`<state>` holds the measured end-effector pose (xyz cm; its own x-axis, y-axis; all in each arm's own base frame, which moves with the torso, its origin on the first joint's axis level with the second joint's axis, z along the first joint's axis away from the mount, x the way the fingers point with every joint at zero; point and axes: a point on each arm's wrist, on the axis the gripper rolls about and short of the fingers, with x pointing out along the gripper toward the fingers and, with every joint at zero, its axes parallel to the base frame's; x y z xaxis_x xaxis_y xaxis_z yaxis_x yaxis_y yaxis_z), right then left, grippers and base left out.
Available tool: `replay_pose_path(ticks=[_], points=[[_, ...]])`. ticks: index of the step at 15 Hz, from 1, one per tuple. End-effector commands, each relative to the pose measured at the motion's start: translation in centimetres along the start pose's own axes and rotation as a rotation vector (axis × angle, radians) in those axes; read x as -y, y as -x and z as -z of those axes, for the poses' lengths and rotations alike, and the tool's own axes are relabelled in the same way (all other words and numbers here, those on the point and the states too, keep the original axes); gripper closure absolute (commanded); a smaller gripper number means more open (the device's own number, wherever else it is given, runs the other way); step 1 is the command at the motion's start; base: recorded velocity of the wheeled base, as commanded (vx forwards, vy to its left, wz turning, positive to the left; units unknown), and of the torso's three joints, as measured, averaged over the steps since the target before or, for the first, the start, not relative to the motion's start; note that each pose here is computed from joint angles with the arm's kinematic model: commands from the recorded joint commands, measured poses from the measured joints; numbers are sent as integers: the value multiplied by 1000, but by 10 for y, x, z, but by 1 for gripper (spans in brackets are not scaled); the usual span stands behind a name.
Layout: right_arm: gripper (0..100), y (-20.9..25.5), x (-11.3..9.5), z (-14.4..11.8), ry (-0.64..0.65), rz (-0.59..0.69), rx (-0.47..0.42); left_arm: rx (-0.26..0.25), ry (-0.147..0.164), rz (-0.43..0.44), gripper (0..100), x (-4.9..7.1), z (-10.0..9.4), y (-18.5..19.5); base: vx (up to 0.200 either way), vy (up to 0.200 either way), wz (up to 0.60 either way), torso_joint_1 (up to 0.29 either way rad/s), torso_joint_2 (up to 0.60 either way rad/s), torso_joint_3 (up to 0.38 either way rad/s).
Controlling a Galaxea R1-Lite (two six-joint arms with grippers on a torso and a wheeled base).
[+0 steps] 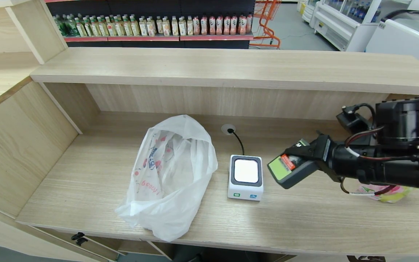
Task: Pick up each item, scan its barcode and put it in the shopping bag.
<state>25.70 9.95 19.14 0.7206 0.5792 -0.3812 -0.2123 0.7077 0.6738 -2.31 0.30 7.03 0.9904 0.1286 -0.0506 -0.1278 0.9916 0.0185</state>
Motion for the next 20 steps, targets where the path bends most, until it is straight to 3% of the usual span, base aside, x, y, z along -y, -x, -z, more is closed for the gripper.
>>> replay_pose_path(ticks=[1,4,7,9,16,17,19,20], points=[[100,-36,10,12,5,16,-69,0,0,0,0,0,0,0,0,0,0,0,0,0],[100,-64,-2,14,76,-31,-86,0,0,0,0,0,0,0,0,0,0,0,0,0],[100,-87,3,17,180,-27,-109,0,0,0,0,0,0,0,0,0,0,0,0,0],[100,-99,6,16,235,-38,-75,0,0,-1,0,0,0,0,0,0,0,0,0,0],[100,-108,6,16,286,-57,-59,0,0,-1,0,0,0,0,0,0,0,0,0,0],[100,-101,-2,9,285,-78,-27,0,0,0,0,0,0,0,0,0,0,0,0,0],[100,-54,-43,-21,199,-202,112,0,0,-1,0,0,0,0,0,0,0,0,0,0],[100,-29,-60,-30,226,-257,170,0,0,-1,0,0,0,0,0,0,0,0,0,0]])
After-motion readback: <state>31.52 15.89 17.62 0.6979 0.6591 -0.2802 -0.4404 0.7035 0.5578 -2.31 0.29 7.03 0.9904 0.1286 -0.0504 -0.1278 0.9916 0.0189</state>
